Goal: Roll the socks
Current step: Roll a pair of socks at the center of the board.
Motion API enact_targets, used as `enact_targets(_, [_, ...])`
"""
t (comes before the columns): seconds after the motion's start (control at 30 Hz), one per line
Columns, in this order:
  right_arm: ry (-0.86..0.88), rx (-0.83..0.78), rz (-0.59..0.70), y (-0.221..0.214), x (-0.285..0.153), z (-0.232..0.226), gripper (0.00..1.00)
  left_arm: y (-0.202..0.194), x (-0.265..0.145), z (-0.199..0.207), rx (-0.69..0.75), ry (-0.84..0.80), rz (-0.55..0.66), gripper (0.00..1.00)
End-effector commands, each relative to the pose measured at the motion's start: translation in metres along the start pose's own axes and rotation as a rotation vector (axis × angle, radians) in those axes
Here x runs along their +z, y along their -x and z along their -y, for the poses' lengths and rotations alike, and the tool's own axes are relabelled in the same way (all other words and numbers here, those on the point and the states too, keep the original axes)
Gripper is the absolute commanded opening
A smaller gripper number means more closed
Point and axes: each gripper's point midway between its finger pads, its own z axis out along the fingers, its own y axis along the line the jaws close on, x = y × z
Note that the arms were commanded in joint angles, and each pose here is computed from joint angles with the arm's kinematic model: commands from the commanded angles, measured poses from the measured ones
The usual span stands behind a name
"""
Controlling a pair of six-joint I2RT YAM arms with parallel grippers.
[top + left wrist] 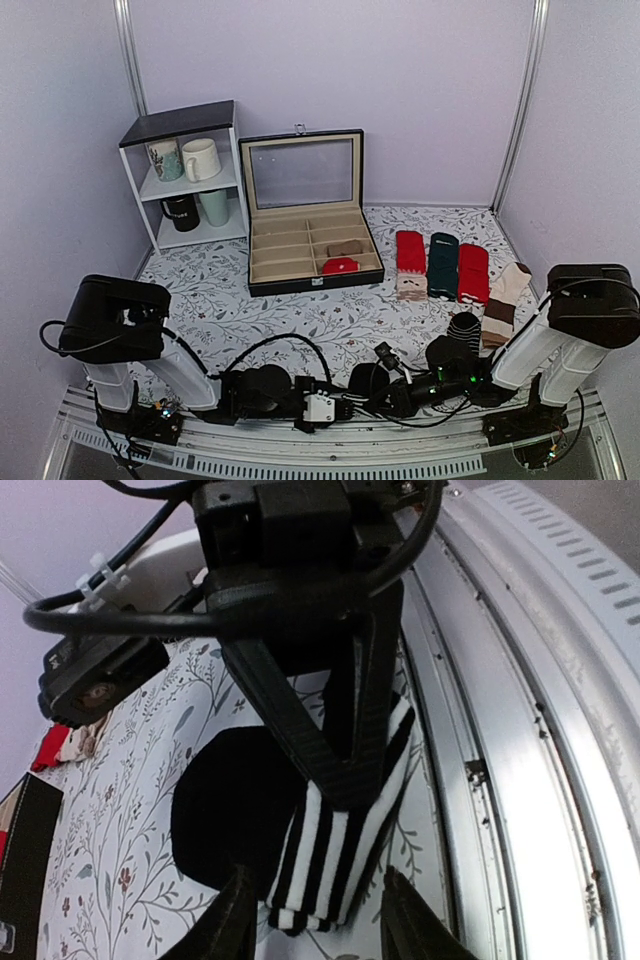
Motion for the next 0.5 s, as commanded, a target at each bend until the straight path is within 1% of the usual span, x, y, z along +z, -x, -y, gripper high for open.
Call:
enact_targets(0.0, [-0.211,0.137,-0.220,-0.069,-0.016,0.059,0.12,0.002,0.008,0.009,0.027,-0.035,0.005,0.43])
enact_targets(0.07, [-0.213,0.144,-0.221,-0.069,-0.016,0.059,0.12,0.004,0.009,0.009,0.030,-0.038,0.010,0.42])
enact_targets(0.13, [-0.211,0.145,-0.220,-0.069,-0.016,0.059,0.12,-0.010,0.014,0.018,0.035,-0.063,-0.029,0.42])
enact_targets(0.27, [-0.202,0.141,-0.222,-0.068,-0.015,0.058,0.12,-0.019,0.017,0.018,0.027,-0.052,-0.067,0.40])
enact_targets(0.33, [-0.198,0.140,-0.224,-0.068,-0.015,0.057,0.12,-0.025,0.019,0.017,0.024,-0.043,-0.099,0.37])
enact_targets(0.37, [-0.198,0.141,-0.225,-0.068,-0.015,0.058,0.12,-0.027,0.020,0.017,0.021,-0.040,-0.109,0.34])
enact_targets(0.4, [-0.198,0.141,-0.226,-0.069,-0.015,0.058,0.12,-0.027,0.020,0.018,0.017,-0.051,-0.110,0.27])
enact_targets(0.47, [-0.199,0.142,-0.227,-0.069,-0.015,0.059,0.12,-0.026,0.021,0.021,0.005,-0.073,-0.114,0.08])
